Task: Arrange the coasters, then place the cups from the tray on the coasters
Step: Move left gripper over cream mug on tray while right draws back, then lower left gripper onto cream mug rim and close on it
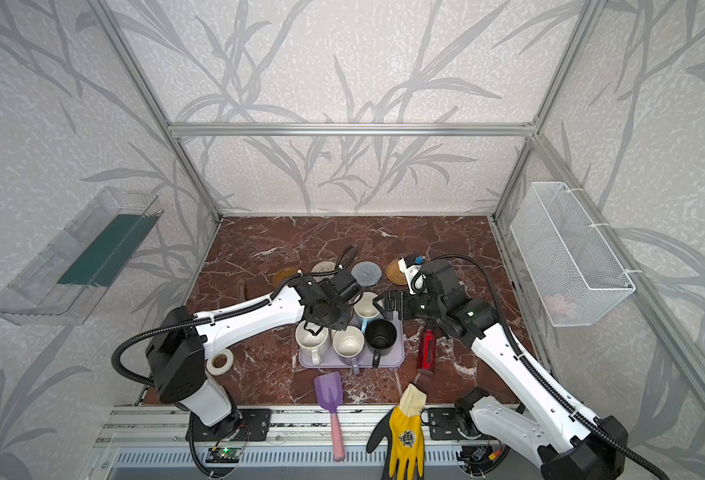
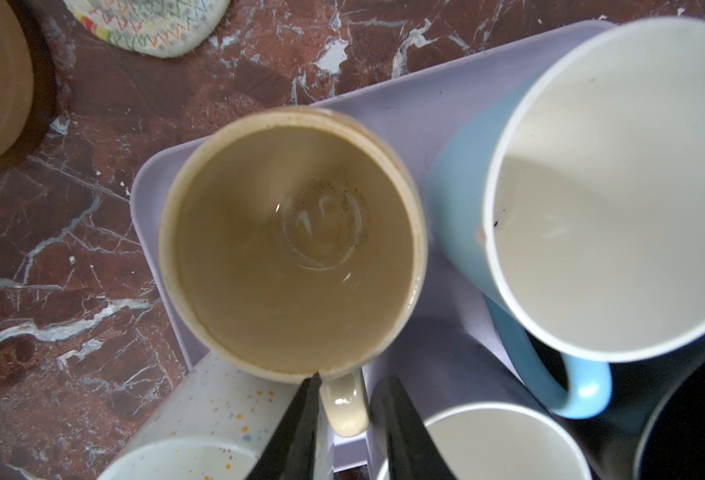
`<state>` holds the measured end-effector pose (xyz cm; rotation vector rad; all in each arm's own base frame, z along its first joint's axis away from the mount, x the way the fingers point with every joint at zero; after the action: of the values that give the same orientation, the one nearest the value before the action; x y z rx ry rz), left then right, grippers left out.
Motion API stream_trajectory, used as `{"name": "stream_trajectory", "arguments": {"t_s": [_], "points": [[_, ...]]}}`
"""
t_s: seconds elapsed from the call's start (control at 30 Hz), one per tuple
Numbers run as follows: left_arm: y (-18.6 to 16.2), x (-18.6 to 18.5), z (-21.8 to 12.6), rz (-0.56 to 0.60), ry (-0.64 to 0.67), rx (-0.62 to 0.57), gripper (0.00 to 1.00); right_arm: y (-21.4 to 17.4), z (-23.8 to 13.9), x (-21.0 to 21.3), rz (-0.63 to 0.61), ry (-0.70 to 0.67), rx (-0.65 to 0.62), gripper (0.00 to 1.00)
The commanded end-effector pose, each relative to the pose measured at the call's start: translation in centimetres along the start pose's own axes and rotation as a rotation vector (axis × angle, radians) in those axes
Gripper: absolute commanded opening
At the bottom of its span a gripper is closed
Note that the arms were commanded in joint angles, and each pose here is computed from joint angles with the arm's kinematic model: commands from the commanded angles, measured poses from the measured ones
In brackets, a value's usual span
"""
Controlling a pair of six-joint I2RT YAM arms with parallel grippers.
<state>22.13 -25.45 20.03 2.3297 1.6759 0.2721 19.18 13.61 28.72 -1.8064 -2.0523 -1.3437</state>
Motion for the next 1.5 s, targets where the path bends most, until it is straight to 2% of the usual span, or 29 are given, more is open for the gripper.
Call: {"name": "stream_trajectory", "arguments": {"t_s": [0.0, 0.2, 0.47, 0.67, 1.17, 1.3, 1.47], "points": [[0.2, -0.1, 0.9, -0.001, 0.052, 0.017, 0.3, -0.2, -0.3, 0.0, -0.015, 0.004, -0.021, 0.99], [0.7, -0.1, 1.1, 0.031, 0.112, 0.036, 0.3, -0.5, -0.1, -0.2, -0.019, -0.008, -0.01, 0.99], [0.4, 0.4, 0.3, 0.009, 0.134, 0.031, 0.3, -0.6, -0.1, -0.4, -0.018, -0.015, -0.013, 0.99], [0.2, -0.5, -1.6, -0.018, 0.041, -0.017, 0.3, -0.6, 0.1, -0.6, -0.018, -0.024, -0.016, 0.99], [0.0, -0.7, 0.7, -0.017, 0.116, 0.013, 0.26, -0.6, -0.4, -0.5, -0.018, -0.023, -0.031, 0.99], [0.4, -0.4, 1.0, -0.016, 0.183, 0.015, 0.26, -0.7, -0.4, -0.5, -0.021, -0.023, -0.028, 0.99], [0.4, -0.6, 1.8, -0.021, 0.17, 0.014, 0.26, -0.6, -0.4, -0.5, -0.025, -0.024, -0.028, 0.99]]}}
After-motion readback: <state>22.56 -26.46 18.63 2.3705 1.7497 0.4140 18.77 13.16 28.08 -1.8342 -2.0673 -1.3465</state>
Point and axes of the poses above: each gripper's point midway between its finger pads, its own z axis out along the fingers, its own x axis along the line the jaws close on, y = z × x, the point moved 10 cm from there along -z, back along the fingers, and after that the axes turned 5 degrees about z, right-handed, at the moved point
